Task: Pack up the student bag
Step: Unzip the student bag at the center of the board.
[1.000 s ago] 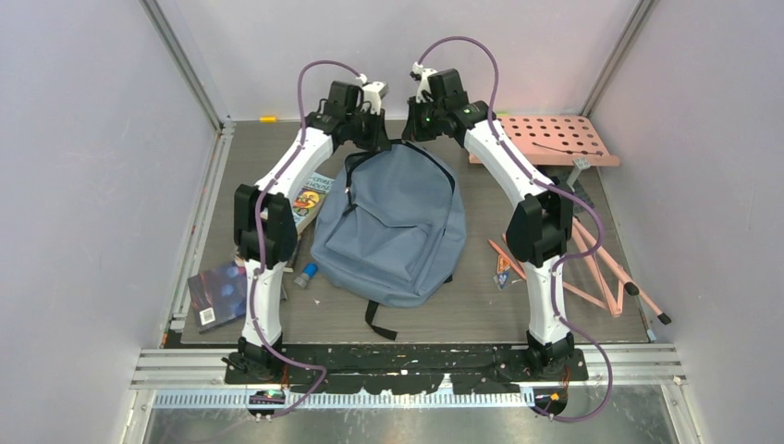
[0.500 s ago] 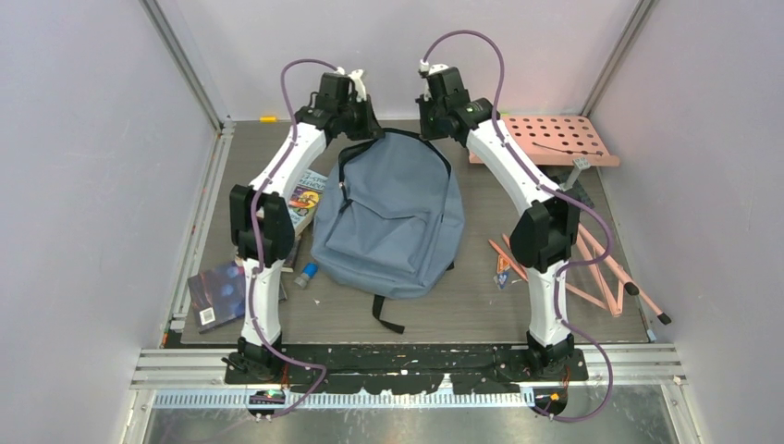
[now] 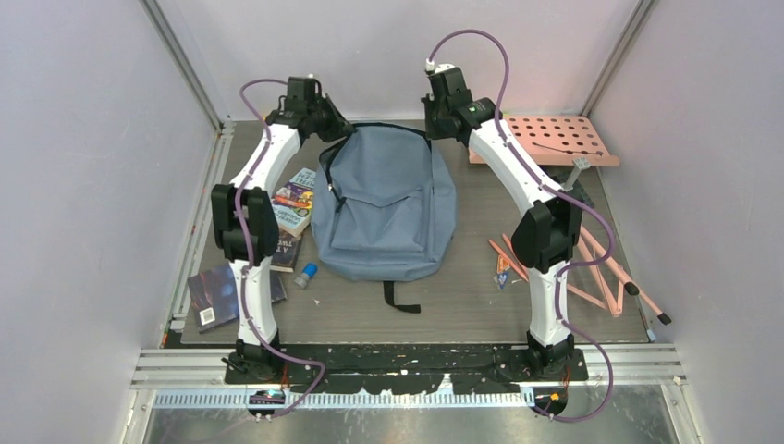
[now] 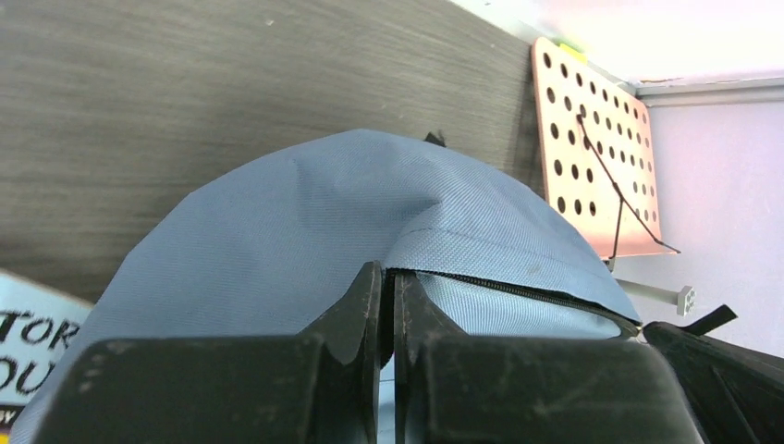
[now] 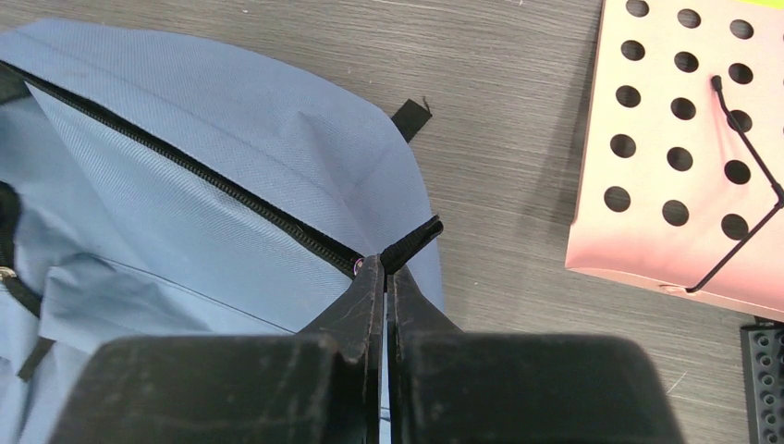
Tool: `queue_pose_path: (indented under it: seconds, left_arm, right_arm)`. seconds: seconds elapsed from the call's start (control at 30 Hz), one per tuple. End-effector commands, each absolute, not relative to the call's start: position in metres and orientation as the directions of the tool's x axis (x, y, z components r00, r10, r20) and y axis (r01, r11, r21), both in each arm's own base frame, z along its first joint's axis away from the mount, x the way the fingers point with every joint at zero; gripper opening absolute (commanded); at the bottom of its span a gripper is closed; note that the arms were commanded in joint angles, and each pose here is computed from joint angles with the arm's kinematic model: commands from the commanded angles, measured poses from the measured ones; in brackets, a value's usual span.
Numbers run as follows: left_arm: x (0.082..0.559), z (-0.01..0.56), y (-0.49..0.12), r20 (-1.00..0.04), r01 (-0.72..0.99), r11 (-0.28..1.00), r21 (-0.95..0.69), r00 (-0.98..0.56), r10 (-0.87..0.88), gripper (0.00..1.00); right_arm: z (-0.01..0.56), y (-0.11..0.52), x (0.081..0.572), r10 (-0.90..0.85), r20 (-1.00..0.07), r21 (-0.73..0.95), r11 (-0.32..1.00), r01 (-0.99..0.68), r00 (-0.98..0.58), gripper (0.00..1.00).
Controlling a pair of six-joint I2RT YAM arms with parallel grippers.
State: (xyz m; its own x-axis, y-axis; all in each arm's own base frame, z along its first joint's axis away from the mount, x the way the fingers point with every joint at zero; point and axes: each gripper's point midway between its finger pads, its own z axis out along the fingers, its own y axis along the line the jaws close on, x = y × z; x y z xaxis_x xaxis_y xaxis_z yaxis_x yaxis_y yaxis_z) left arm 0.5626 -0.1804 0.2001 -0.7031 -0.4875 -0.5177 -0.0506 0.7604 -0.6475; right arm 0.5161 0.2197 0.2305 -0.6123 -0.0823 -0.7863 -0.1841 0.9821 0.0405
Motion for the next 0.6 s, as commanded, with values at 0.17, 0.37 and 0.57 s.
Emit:
queue_pose_path:
  seconds: [0.17, 0.37, 0.57]
  left_arm:
    - [0.553, 0.227, -0.123, -0.555, -0.136, 0.727, -0.673, -0.557, -0.618, 0.0]
    - [0.518, 0.221, -0.163, -0.568, 0.147, 0.702, -0.697, -0.71, -0.416, 0.03]
    - [0.496, 0.204, -0.152, -0.654, 0.224, 0.786, -0.576, -0.702, -0.28, 0.52]
  right_arm:
    - [0.241, 0.195, 0.519, -0.053, -0.792, 0.048, 0.988, -0.149, -0.608, 0.0]
    - [0.259, 0.235, 0.518, -0.048, -0.815, 0.176, 0.929, -0.325, -0.578, 0.01]
    - [0.264, 0.252, 0.513, -0.046, -0.82, 0.233, 0.884, -0.405, -0.571, 0.01]
